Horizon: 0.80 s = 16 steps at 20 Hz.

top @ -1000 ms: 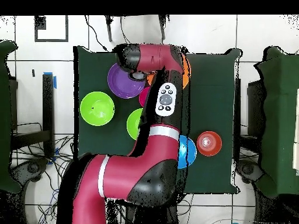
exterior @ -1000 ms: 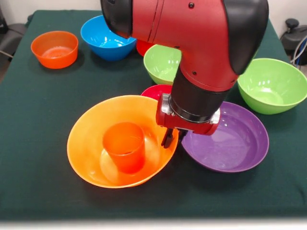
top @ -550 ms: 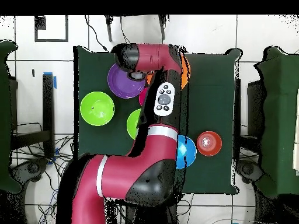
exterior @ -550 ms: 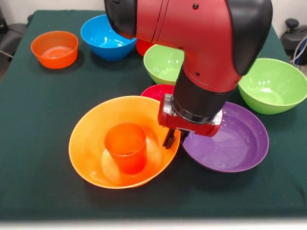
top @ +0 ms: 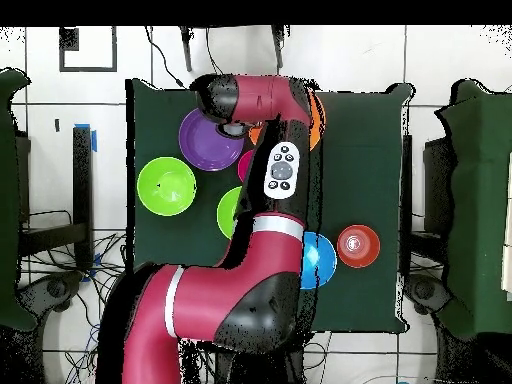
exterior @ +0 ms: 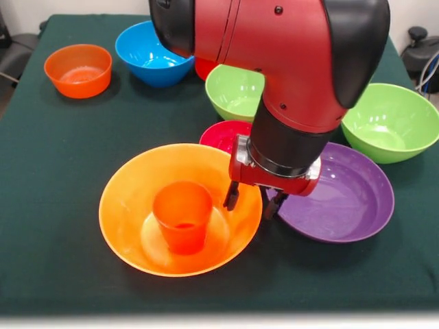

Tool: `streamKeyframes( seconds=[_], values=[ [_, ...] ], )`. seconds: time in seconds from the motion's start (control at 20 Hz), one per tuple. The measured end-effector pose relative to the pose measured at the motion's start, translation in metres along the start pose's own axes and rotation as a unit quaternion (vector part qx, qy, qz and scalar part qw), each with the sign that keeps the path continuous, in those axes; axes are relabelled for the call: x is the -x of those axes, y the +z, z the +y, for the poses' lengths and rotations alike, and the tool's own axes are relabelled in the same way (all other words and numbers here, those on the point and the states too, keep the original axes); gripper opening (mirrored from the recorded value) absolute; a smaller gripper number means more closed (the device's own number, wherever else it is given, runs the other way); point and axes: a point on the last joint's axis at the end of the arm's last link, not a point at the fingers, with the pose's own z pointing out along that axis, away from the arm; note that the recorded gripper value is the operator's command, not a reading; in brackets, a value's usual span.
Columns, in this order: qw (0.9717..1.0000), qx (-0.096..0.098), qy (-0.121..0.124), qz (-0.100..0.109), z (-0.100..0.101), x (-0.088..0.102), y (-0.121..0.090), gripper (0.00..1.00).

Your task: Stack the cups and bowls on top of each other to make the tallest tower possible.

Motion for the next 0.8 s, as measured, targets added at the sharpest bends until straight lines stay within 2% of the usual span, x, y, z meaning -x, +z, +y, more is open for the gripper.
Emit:
streamKeyframes(
  seconds=[0.55,0.75,0.8],
  values=[
    [0.9999,0.011,0.006,0.01,0.007,-0.005,0.009,1.0],
    [0.9998,0.015,0.011,0.009,0.003,-0.002,0.004,1.0],
    [0.9997,0.016,0.017,0.01,-0.005,-0.002,-0.003,1.0]
  ],
)
